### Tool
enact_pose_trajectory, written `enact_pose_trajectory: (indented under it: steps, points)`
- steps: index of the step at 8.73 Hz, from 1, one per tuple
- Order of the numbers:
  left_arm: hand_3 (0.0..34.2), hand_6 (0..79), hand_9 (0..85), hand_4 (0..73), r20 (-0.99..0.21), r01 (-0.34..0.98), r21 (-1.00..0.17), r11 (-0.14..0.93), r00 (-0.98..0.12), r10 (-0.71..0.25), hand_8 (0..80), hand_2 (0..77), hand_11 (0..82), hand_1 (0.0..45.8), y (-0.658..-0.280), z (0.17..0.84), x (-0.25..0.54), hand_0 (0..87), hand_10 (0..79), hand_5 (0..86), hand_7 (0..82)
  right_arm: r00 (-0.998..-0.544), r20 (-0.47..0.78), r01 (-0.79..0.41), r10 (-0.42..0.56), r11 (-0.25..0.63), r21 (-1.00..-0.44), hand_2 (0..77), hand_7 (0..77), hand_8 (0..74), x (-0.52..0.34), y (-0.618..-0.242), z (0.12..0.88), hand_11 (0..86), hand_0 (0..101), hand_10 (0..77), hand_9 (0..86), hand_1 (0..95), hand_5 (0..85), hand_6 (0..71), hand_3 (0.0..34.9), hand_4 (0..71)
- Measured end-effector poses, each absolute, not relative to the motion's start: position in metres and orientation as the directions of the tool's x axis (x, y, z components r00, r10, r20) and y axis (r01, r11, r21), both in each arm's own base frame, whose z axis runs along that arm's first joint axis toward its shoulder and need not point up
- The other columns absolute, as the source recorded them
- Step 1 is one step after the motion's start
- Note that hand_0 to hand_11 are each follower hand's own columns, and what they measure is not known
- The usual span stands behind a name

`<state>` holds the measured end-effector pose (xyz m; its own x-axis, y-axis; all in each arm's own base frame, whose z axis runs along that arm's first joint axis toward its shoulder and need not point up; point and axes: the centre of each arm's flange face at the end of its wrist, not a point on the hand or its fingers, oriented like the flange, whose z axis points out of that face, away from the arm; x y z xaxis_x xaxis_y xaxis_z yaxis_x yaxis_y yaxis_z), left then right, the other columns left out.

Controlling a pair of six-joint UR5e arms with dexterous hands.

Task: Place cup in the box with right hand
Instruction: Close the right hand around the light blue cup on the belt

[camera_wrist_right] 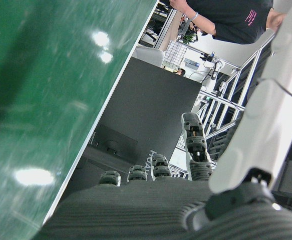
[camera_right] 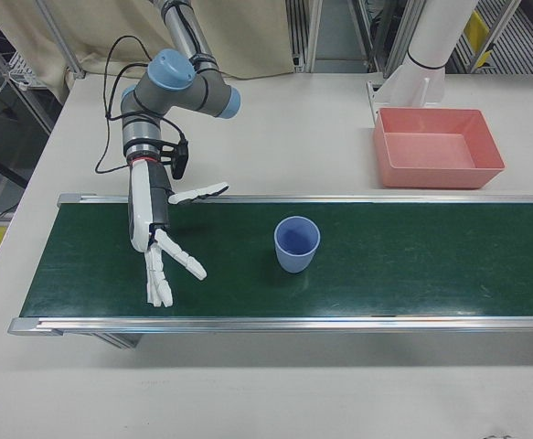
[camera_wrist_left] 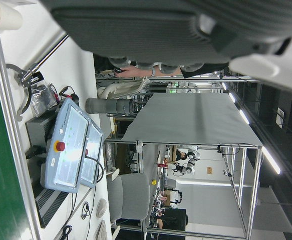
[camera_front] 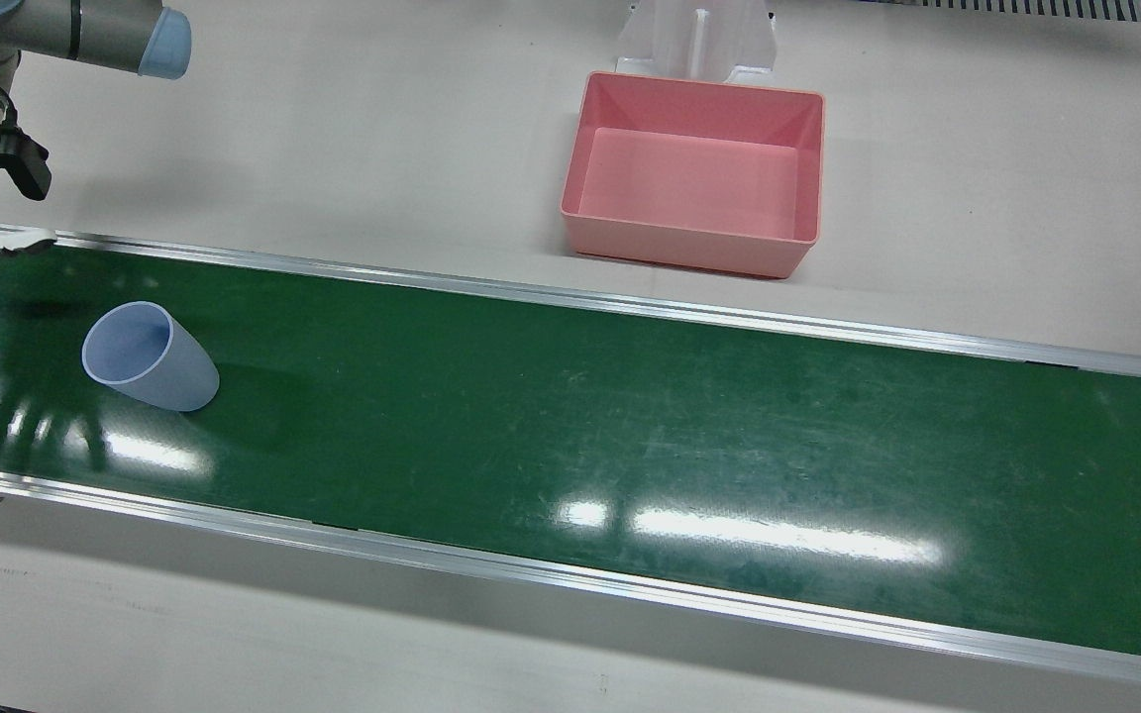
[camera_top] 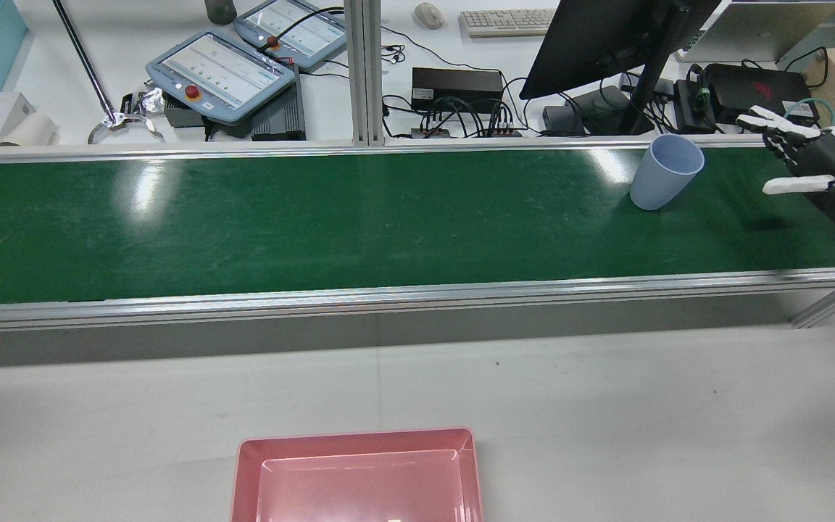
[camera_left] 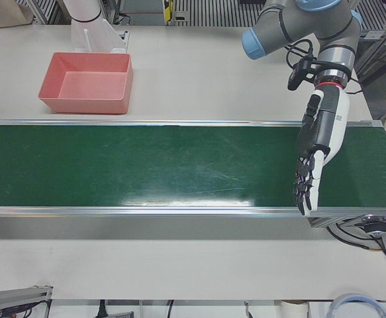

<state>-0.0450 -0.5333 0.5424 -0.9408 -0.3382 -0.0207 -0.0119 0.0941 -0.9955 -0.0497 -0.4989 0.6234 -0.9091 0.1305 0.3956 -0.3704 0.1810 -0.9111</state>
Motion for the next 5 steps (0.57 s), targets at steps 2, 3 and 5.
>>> enact_pose_trajectory:
  steps: [2,3,5]
  points:
    - [0.0,0.5,0.0,1.1,-0.021,-0.012,-0.996,0.094,-0.941,-0.339,0.0,0.5,0.0,0.5,-0.5333,0.5426,-0.0451,0.0,0.0,0.5,0.5,-0.908,0.396,-0.372,0.138,0.174,-0.912,10.4,11.4,1.6,-0.0520,-0.4995,0.6289,3.8,46,0.5,6.0,9.8,4.4,3.3,2.7,6.5]
    - [0.0,0.5,0.0,1.1,-0.021,-0.012,-0.996,0.093,-0.941,-0.339,0.0,0.5,0.0,0.5,-0.5333,0.5427,-0.0451,0.0,0.0,0.5,0.5,-0.908,0.396,-0.371,0.139,0.174,-0.912,10.4,11.4,1.6,-0.0528,-0.4999,0.6295,3.8,46,0.5,6.0,9.8,4.4,3.3,2.7,6.5]
    - [0.0,0.5,0.0,1.1,-0.021,-0.012,-0.996,0.094,-0.941,-0.338,0.0,0.5,0.0,0.5,-0.5332,0.5424,-0.0453,0.0,0.0,0.5,0.5,-0.908,0.394,-0.369,0.140,0.173,-0.913,15.8,10.9,1.6,-0.0530,-0.5003,0.6299,3.8,46,0.5,4.9,11.5,4.4,2.7,1.2,6.5]
